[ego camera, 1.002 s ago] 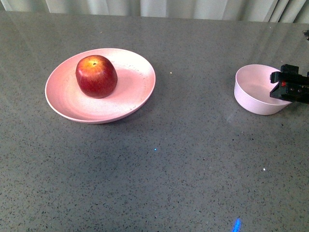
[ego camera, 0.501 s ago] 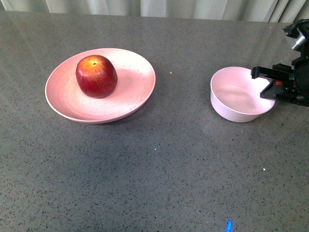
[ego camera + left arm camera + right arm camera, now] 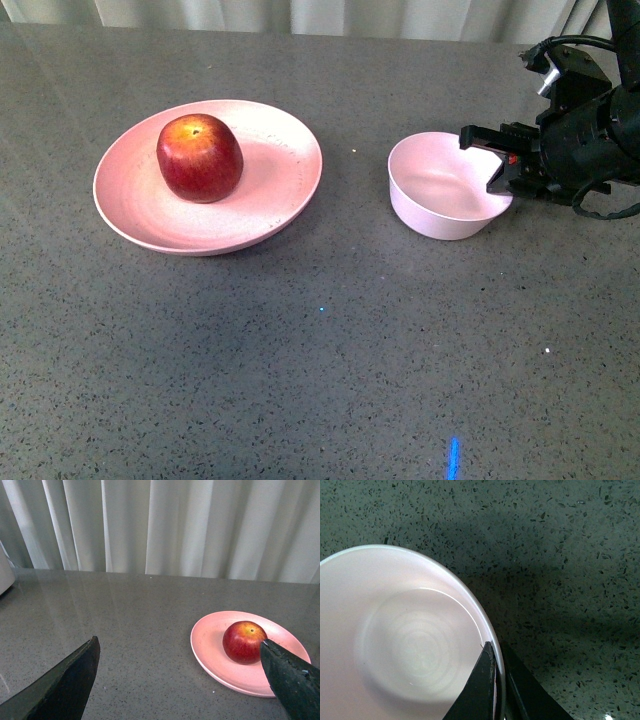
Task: Move apple from plate to bowl
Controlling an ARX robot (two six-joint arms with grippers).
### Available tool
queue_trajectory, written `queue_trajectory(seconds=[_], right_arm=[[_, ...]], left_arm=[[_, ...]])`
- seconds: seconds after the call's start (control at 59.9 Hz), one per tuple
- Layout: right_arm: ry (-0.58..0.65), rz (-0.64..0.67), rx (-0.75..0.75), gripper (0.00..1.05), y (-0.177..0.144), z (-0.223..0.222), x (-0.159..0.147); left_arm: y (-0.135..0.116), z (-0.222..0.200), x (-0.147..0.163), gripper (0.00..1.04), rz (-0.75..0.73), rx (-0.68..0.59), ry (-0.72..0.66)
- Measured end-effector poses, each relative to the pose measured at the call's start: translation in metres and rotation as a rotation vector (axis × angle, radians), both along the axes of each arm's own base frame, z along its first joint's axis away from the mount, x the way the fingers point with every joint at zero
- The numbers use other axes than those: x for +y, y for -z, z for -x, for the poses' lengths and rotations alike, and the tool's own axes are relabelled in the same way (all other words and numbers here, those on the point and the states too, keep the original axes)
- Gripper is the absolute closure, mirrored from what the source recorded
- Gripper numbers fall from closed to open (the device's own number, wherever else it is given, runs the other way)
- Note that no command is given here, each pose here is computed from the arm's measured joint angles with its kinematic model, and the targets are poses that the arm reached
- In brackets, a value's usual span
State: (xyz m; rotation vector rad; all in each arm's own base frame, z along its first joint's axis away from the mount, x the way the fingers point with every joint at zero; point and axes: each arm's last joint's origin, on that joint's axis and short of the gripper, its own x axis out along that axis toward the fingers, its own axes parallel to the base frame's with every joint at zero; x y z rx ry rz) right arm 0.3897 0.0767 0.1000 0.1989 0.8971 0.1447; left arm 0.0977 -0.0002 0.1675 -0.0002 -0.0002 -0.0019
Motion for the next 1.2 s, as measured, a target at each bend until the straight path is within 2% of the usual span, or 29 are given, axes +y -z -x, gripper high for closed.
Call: queue_trajectory(seconds=[0.217,0.267,0.568,0.651,0.752,0.802,0.902,0.985,1.069,1.102,1.203], right_arm=[[-0.016,-0.008,0.002,1.03,-0.001,-0.001,0.009],[-0.021,-0.012,0.006,0.92,0.0,-0.001,0.01],[0.006,-0.007,-0.025,0.52,-0.006,0.002,0.002],[0.038,0.021,-0.092,0.34,-0.023,0.008,-0.007],[0.079,0.041,-0.232,0.13,-0.057,0.022,-0.021],[0.097,0.045,-0.292,0.07,-0.072,0.03,-0.028],[0.126,0.053,-0.393,0.09,-0.098,0.054,-0.04],[0.135,0.067,-0.433,0.09,-0.106,0.065,-0.044],[0.158,0.135,-0.67,0.22,-0.105,0.073,-0.048],[0.152,0.153,-0.774,0.32,-0.096,0.086,-0.051],[0.147,0.172,-0.879,0.54,-0.09,0.119,-0.057]], left_arm=[[0.0,0.0,0.0,0.09,0.0,0.0,0.0],[0.0,0.0,0.0,0.09,0.0,0.0,0.0],[0.0,0.0,0.0,0.09,0.0,0.0,0.0],[0.0,0.0,0.0,0.09,0.0,0.0,0.0],[0.0,0.0,0.0,0.09,0.0,0.0,0.0],[0.0,0.0,0.0,0.09,0.0,0.0,0.0],[0.0,0.0,0.0,0.09,0.0,0.0,0.0],[0.0,0.0,0.0,0.09,0.0,0.0,0.0],[0.0,0.0,0.0,0.09,0.0,0.0,0.0],[0.0,0.0,0.0,0.09,0.0,0.0,0.0],[0.0,0.0,0.0,0.09,0.0,0.0,0.0]])
